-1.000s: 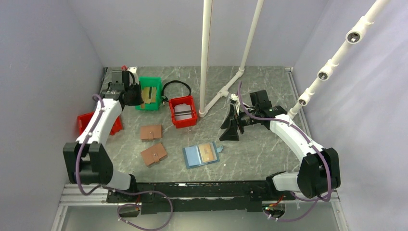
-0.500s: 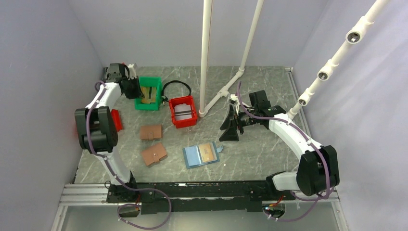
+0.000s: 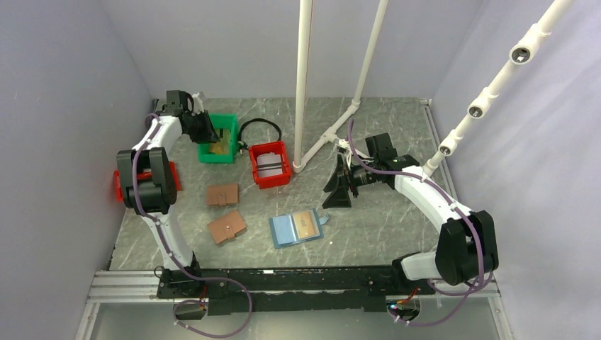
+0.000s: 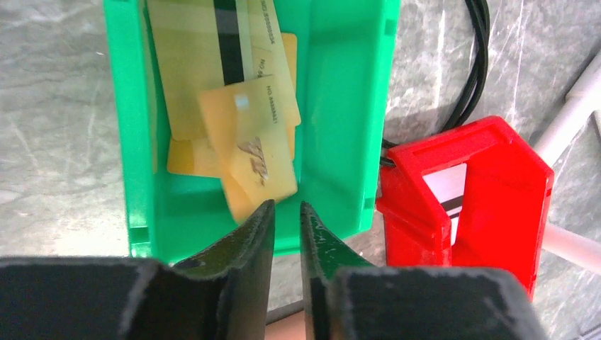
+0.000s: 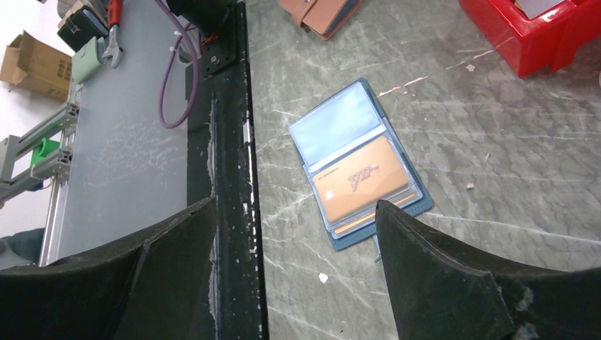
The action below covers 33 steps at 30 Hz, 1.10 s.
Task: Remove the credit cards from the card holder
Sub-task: Place the credit card in the storage box, then remove the credit card from the card holder.
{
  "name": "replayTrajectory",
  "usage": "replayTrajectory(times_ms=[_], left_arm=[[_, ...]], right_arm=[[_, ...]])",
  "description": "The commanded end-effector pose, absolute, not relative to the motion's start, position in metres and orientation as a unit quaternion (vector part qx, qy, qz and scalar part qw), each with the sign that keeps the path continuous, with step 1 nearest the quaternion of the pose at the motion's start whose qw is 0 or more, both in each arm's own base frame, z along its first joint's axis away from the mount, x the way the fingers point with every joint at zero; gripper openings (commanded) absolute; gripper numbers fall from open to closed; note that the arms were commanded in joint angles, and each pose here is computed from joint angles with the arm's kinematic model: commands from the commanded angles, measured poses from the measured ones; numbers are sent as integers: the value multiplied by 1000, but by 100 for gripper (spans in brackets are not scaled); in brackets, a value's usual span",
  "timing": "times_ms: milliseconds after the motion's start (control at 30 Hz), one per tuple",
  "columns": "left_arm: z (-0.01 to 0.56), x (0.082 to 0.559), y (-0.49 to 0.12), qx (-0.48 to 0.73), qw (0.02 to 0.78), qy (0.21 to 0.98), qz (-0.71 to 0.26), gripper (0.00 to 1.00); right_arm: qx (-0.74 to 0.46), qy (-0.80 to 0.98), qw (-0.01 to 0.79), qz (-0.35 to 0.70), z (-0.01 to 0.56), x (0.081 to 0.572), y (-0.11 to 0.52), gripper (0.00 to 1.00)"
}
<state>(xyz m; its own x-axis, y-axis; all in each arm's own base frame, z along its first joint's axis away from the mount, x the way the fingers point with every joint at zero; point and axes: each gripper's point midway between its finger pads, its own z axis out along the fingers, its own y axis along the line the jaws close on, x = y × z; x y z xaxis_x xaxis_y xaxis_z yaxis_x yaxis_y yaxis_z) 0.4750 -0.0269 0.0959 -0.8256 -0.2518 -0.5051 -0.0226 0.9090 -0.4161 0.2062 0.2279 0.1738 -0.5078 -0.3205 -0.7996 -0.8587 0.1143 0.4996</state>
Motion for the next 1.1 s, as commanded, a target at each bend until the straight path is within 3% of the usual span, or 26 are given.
replayTrajectory(times_ms=[0, 133, 267, 367, 467, 500, 700, 867, 1067], left_arm=[[132, 489, -19, -87, 323, 925, -181, 27], [171, 487, -9, -88, 370, 912, -152, 32], [215, 468, 3, -95, 431, 890, -116, 43], [226, 435, 0, -113, 461, 872, -123, 63], [233, 399, -4, -160, 489, 846, -143, 97], [234, 387, -9, -167, 494, 838, -159, 99], [238, 327, -67, -129, 473, 811, -320, 99], [232, 282, -117, -116, 404, 789, -448, 90], [184, 228, -204, -47, 336, 824, -454, 88]], right_arm=[[-434, 679, 277, 523, 182, 206, 229, 85], [-436, 680, 280, 518, 182, 206, 228, 85], [-445, 681, 290, 504, 182, 207, 226, 85], [-454, 676, 302, 496, 185, 206, 225, 84], [-467, 669, 316, 484, 189, 204, 223, 85], [-472, 666, 320, 481, 190, 204, 222, 84], [-499, 654, 341, 455, 190, 202, 217, 84], [-512, 641, 347, 456, 185, 197, 217, 85], [-528, 638, 333, 451, 171, 194, 218, 84]])
